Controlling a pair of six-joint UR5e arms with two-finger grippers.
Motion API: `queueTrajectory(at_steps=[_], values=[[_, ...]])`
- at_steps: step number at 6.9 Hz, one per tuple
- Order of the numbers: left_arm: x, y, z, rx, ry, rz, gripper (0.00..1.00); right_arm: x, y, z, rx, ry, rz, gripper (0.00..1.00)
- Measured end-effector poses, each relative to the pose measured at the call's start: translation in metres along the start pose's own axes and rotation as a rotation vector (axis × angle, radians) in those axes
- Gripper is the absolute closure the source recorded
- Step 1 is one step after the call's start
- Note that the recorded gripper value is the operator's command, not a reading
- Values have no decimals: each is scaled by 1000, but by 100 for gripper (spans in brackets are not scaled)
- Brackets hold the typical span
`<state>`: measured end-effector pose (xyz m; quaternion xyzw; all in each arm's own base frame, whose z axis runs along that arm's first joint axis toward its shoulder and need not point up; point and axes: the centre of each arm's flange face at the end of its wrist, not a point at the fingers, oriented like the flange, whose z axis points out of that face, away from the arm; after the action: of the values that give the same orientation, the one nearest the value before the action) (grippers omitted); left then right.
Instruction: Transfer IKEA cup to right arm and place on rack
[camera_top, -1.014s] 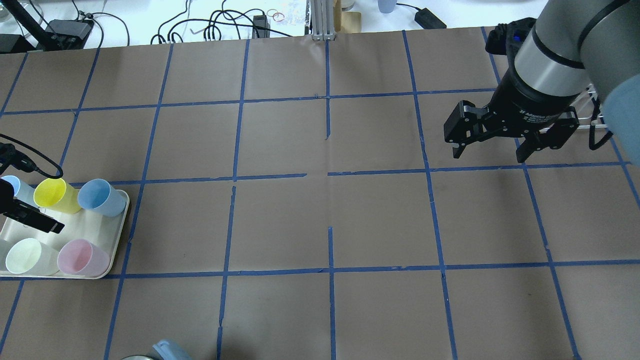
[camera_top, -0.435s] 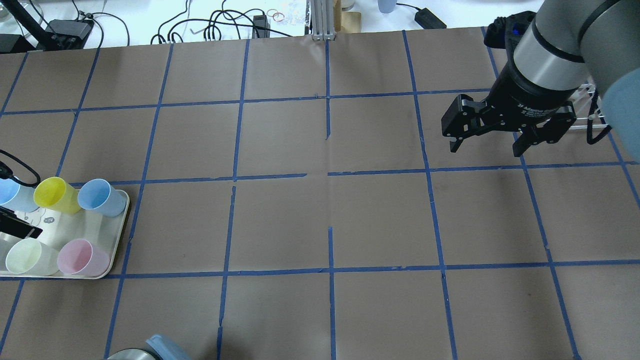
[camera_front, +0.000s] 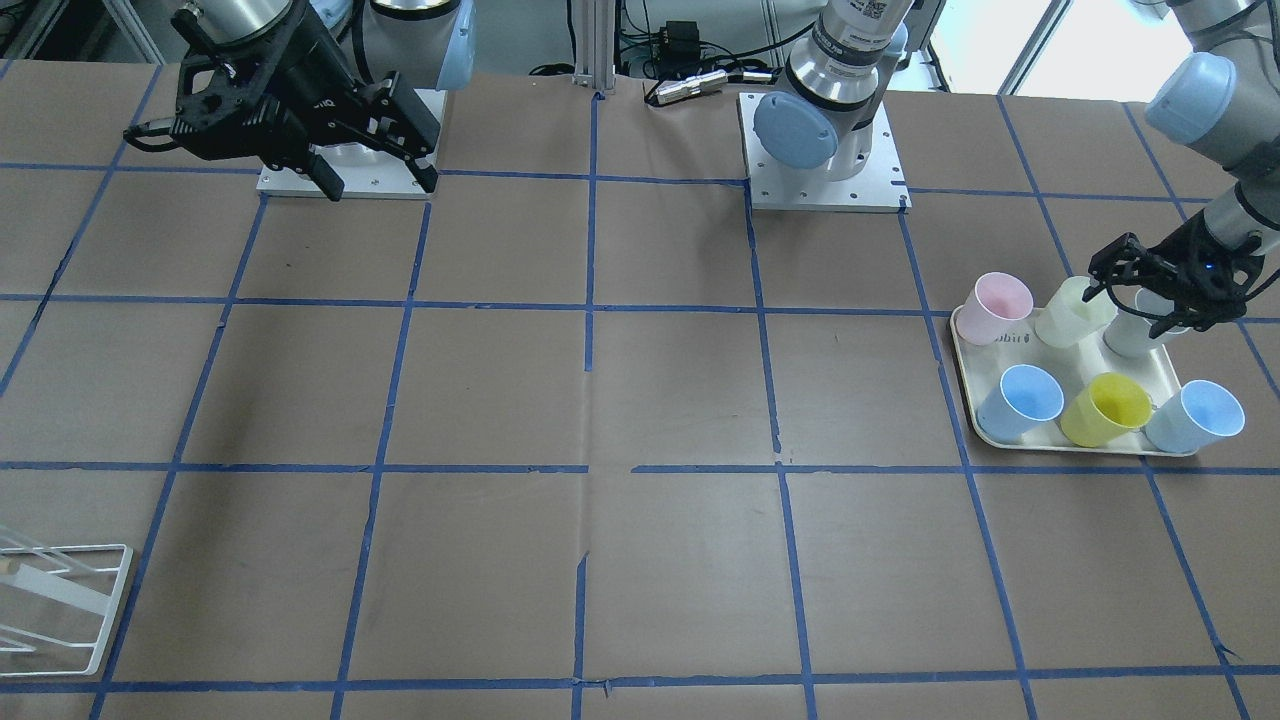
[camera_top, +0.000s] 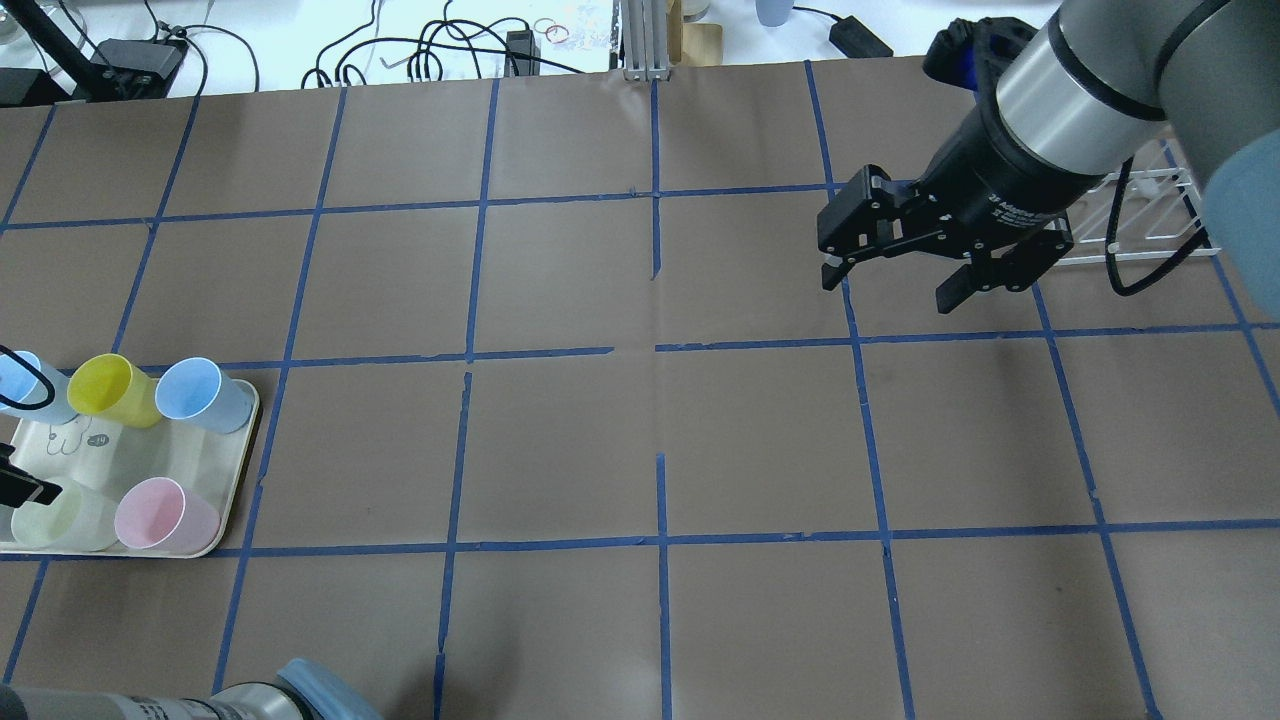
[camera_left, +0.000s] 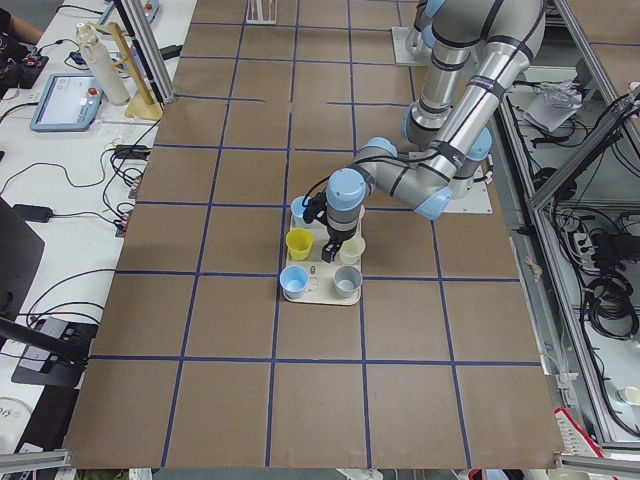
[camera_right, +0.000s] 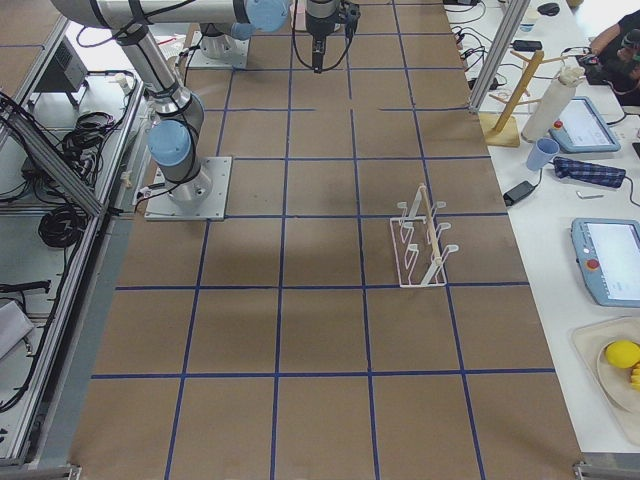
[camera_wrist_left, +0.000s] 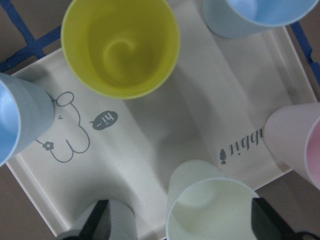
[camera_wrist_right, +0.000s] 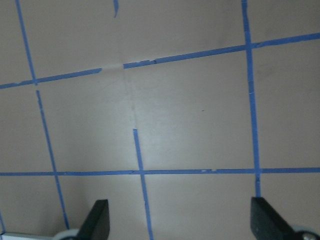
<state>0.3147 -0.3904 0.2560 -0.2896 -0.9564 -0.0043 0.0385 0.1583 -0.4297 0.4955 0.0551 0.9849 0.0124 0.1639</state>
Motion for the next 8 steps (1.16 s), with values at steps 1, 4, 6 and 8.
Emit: queueTrajectory(at_steps=[1, 4, 6, 8], values=[[-4, 1, 6, -1, 0, 30, 0, -8, 1, 2, -18, -93, -4, 0], [-9, 2, 23, -4, 17, 88, 16, -25, -1, 7, -61, -413, -7, 0], [-8, 2, 28, -5, 27, 94, 55, -12, -14, 19, -72, -639, 16, 0], [-7, 2, 27, -8, 15, 91, 88, -4, -18, 33, -56, -810, -3, 0]])
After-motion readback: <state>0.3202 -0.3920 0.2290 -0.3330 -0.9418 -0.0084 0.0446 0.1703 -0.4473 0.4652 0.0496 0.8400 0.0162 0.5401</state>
